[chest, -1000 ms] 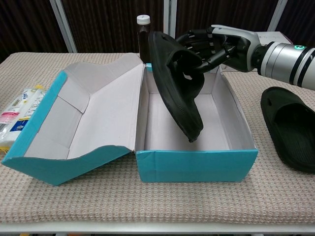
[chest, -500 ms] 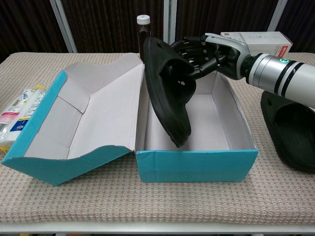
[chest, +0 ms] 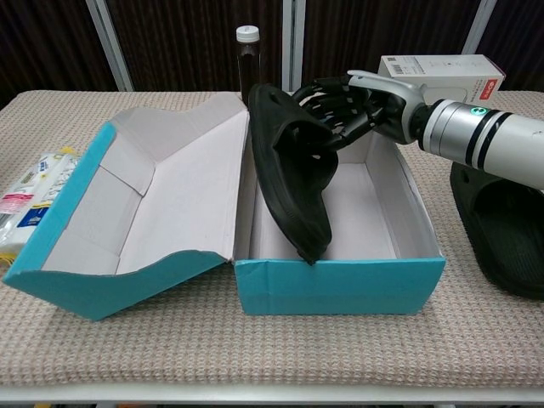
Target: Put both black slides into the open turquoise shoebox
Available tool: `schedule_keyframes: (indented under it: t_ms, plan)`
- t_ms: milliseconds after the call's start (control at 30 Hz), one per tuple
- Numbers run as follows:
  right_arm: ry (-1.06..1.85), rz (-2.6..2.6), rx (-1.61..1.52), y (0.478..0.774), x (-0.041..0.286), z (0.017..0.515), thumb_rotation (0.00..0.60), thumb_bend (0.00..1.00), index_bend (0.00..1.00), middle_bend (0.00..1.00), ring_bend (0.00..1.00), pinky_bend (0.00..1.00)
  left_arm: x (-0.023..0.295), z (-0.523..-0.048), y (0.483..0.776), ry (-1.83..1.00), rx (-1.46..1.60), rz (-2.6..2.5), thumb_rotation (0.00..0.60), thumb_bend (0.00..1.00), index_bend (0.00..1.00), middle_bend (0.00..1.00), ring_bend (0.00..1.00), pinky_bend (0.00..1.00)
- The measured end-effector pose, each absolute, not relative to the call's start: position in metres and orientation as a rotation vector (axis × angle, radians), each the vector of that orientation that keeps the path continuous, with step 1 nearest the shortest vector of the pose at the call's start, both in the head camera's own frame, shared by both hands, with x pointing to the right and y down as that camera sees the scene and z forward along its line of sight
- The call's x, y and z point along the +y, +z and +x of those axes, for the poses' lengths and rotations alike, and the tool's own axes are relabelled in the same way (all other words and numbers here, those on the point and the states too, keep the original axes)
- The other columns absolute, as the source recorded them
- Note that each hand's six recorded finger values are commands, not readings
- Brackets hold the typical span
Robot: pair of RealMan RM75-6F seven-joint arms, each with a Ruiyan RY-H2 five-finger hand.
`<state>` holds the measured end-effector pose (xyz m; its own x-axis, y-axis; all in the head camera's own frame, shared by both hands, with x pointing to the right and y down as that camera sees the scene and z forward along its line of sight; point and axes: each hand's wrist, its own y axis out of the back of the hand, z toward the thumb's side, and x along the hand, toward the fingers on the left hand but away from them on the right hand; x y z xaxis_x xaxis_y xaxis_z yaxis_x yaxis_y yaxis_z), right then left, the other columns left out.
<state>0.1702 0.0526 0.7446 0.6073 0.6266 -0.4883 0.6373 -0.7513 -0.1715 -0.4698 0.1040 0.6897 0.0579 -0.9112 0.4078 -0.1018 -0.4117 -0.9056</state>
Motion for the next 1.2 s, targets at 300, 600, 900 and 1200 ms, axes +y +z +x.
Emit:
schedule_keyframes:
  t_ms: [300, 600, 900, 1200]
  plan:
    - [-0.859, 2.814, 1.091, 0.752, 0.056, 0.162, 0.600, 0.08, 0.43, 0.41, 0.32, 0.31, 0.104, -0.473, 0.691, -1.432, 1.040, -1.618, 0.600, 0.13, 0.35, 0.31, 0.22, 0.31]
    - [-0.803, 2.812, 1.147, 0.753, 0.055, 0.154, 0.600, 0.08, 0.44, 0.40, 0.32, 0.31, 0.103, -0.475, 0.692, -1.429, 1.046, -1.620, 0.600, 0.13, 0.35, 0.31, 0.22, 0.31]
    - [-0.838, 2.796, 1.135, 0.760, 0.059, 0.155, 0.600, 0.08, 0.43, 0.40, 0.32, 0.31, 0.102, -0.474, 0.694, -1.424, 1.041, -1.628, 0.600, 0.13, 0.35, 0.31, 0.22, 0.31]
    - [-0.899, 2.805, 1.079, 0.770, 0.066, 0.152, 0.600, 0.09, 0.42, 0.39, 0.32, 0.31, 0.102, -0.475, 0.695, -1.428, 1.044, -1.630, 0.600, 0.13, 0.35, 0.31, 0.22, 0.31]
